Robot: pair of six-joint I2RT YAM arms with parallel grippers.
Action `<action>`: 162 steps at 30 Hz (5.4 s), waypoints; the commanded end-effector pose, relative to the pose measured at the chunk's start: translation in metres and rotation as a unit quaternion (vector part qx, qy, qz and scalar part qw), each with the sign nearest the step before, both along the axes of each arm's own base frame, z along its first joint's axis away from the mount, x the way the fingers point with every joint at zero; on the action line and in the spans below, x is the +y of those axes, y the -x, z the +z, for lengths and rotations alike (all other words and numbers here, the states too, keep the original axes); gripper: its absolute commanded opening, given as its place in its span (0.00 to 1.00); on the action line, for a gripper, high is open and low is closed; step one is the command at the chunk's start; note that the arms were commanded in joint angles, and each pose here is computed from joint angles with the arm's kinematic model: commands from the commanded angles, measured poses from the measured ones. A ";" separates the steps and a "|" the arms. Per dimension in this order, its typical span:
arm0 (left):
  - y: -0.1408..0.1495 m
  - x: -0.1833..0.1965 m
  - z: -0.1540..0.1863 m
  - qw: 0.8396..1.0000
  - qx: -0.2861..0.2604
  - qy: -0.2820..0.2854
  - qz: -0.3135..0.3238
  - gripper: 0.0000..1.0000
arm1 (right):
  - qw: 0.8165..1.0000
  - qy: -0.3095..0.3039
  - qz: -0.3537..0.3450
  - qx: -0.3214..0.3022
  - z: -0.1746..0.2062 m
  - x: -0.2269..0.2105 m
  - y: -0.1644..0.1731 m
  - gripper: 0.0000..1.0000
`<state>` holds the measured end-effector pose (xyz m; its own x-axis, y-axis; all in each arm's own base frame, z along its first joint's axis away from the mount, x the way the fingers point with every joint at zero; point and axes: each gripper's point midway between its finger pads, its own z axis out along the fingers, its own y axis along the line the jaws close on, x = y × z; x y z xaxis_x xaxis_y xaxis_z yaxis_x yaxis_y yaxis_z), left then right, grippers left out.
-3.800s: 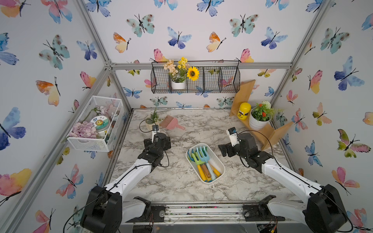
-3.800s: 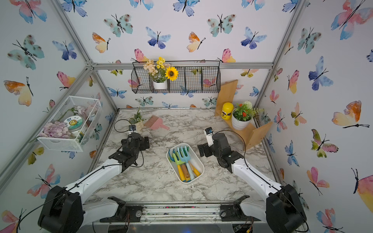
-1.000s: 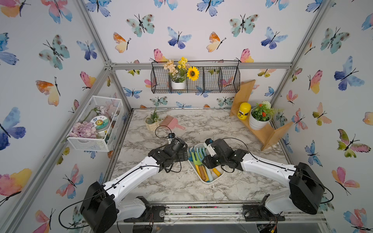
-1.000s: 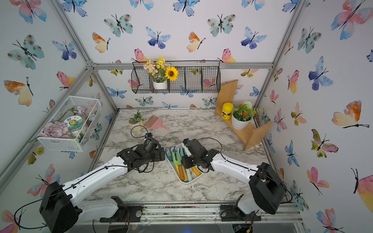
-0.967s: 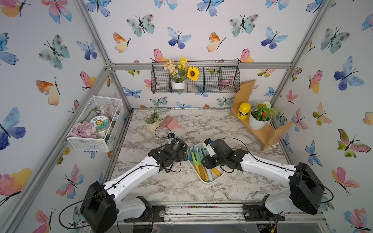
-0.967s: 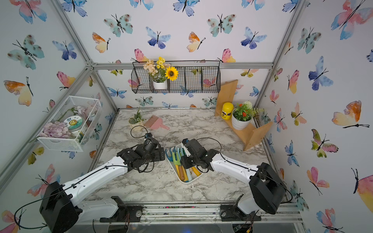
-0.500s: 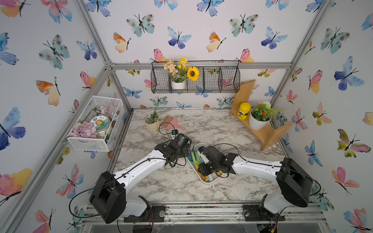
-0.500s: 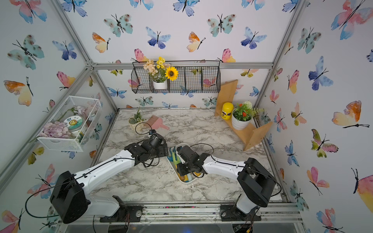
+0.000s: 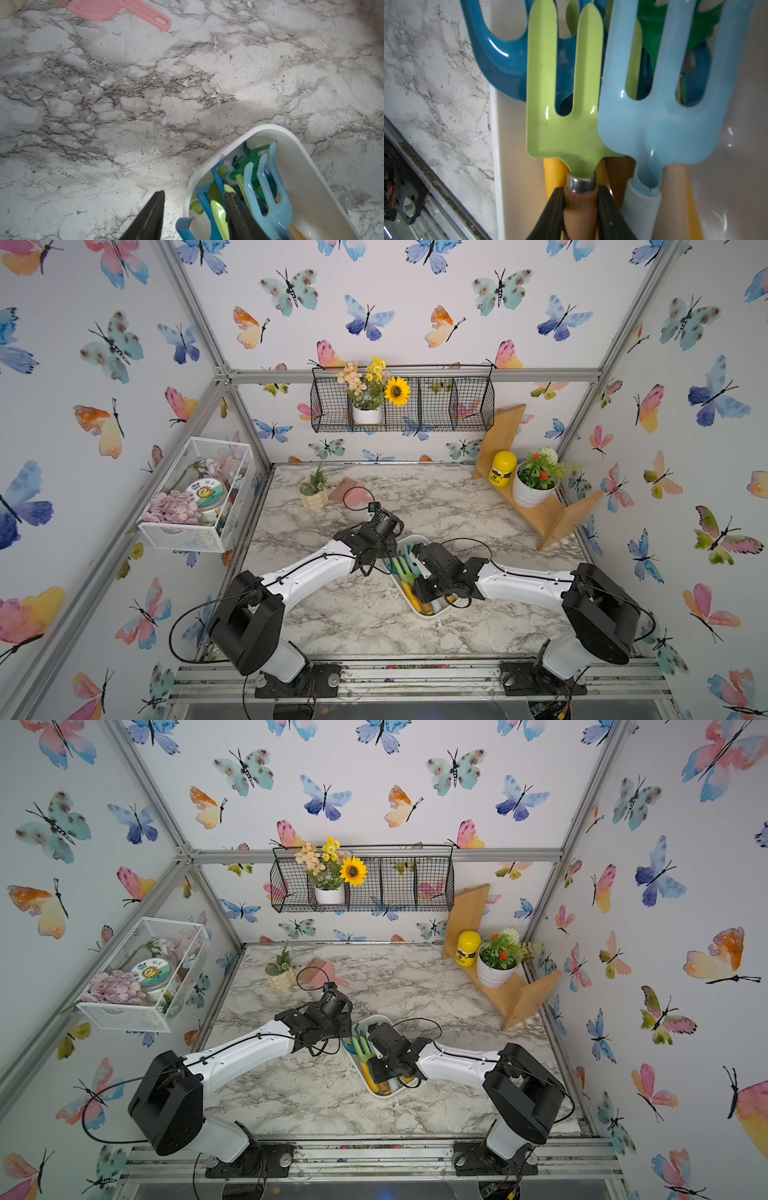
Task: Take the hand rake out of the storage box
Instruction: Pick up the rake from the storage box, then adjust the storage box at the center of the board, then place the rake at the center of the board, then pick up the rake from the storage box.
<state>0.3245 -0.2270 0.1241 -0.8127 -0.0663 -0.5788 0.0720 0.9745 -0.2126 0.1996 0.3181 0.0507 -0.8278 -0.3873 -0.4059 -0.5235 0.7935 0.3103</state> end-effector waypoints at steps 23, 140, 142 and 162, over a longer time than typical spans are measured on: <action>0.021 -0.040 -0.047 0.994 0.079 0.004 -0.076 0.39 | 0.998 0.017 0.025 -0.059 0.074 -0.019 -0.005 0.12; -0.008 0.027 0.004 0.995 0.080 0.059 0.022 0.46 | 0.972 0.075 -0.212 -0.074 0.052 -0.204 -0.160 0.52; -0.001 0.023 0.010 0.996 0.074 0.043 0.026 0.47 | 0.974 0.053 -0.204 -0.079 0.061 -0.185 -0.153 0.51; -0.007 0.086 0.007 0.987 0.067 0.056 0.137 0.54 | 0.973 0.024 -0.226 -0.052 0.060 0.010 -0.030 0.47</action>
<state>0.3333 -0.1446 0.1222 -0.8388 -0.3400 -0.4253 -0.2249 0.9277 -0.2980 0.2295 0.3345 0.1218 -0.8609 -0.0901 -0.5008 -0.2537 0.9292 0.2690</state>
